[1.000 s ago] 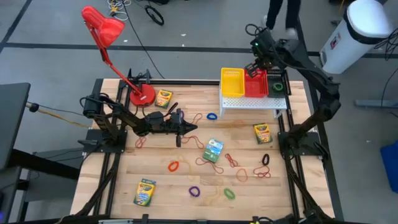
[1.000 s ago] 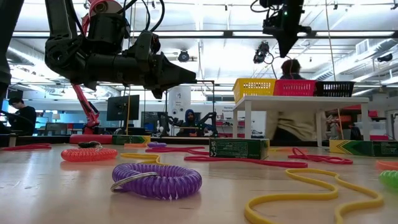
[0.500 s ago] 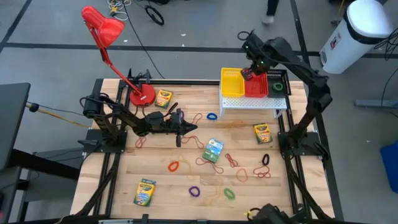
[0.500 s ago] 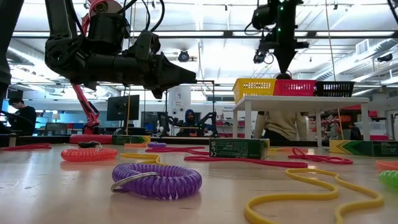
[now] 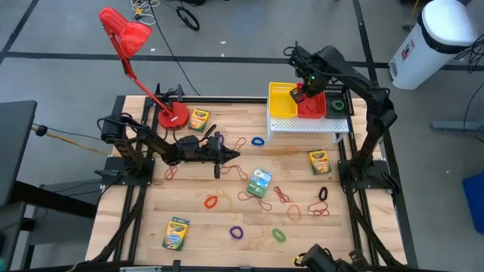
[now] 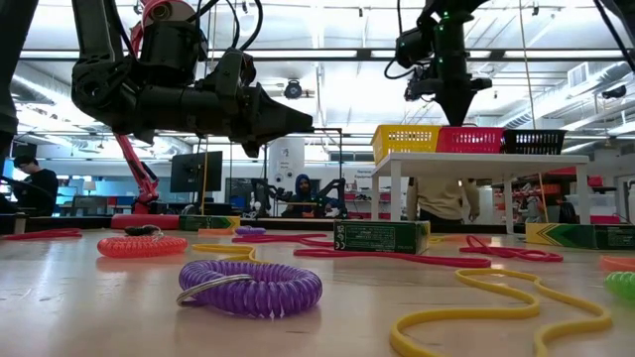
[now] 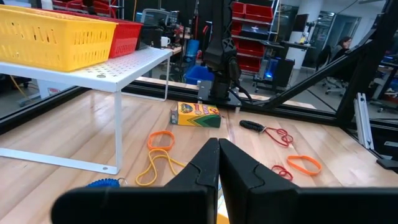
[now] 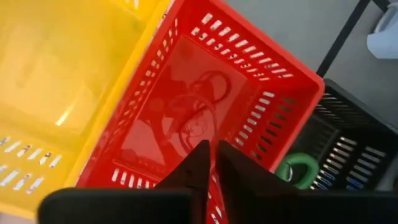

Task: Pick & Place Office Desk Supplies
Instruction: Put the red rubber band on the red basket

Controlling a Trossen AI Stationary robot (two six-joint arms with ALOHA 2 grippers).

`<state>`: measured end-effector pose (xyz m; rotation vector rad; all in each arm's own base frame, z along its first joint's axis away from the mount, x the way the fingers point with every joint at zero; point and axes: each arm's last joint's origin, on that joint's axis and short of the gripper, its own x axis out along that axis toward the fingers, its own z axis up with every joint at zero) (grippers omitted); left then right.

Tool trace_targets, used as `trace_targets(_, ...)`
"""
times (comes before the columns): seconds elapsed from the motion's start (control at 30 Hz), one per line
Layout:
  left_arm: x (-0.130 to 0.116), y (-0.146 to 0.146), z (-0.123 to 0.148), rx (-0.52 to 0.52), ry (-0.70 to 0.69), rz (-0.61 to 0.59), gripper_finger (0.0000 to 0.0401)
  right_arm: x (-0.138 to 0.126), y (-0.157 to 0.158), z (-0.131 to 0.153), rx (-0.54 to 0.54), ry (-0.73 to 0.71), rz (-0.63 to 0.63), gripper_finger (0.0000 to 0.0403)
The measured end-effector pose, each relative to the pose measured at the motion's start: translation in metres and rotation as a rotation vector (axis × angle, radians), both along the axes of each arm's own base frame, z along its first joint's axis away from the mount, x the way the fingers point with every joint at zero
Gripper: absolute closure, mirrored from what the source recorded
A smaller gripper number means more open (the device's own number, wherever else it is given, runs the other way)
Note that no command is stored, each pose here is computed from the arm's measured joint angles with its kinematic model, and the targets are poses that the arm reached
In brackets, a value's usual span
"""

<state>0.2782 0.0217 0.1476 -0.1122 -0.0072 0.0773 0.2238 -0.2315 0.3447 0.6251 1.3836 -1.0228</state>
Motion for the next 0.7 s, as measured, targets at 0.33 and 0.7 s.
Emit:
trace_targets(0.33, 0.0, 0.0, 0.0, 0.0, 0.0, 0.0, 0.0388, -0.0008, 0.0031, 0.0034, -0.005, -0.005, 0.027, 0.0304)
trace_targets(0.7, 0.0, 0.0, 0.0, 0.0, 0.0, 0.0, 0.0388, -0.0005, 0.0002, 0.0036, 0.004, -0.047, 0.026, 0.0229)
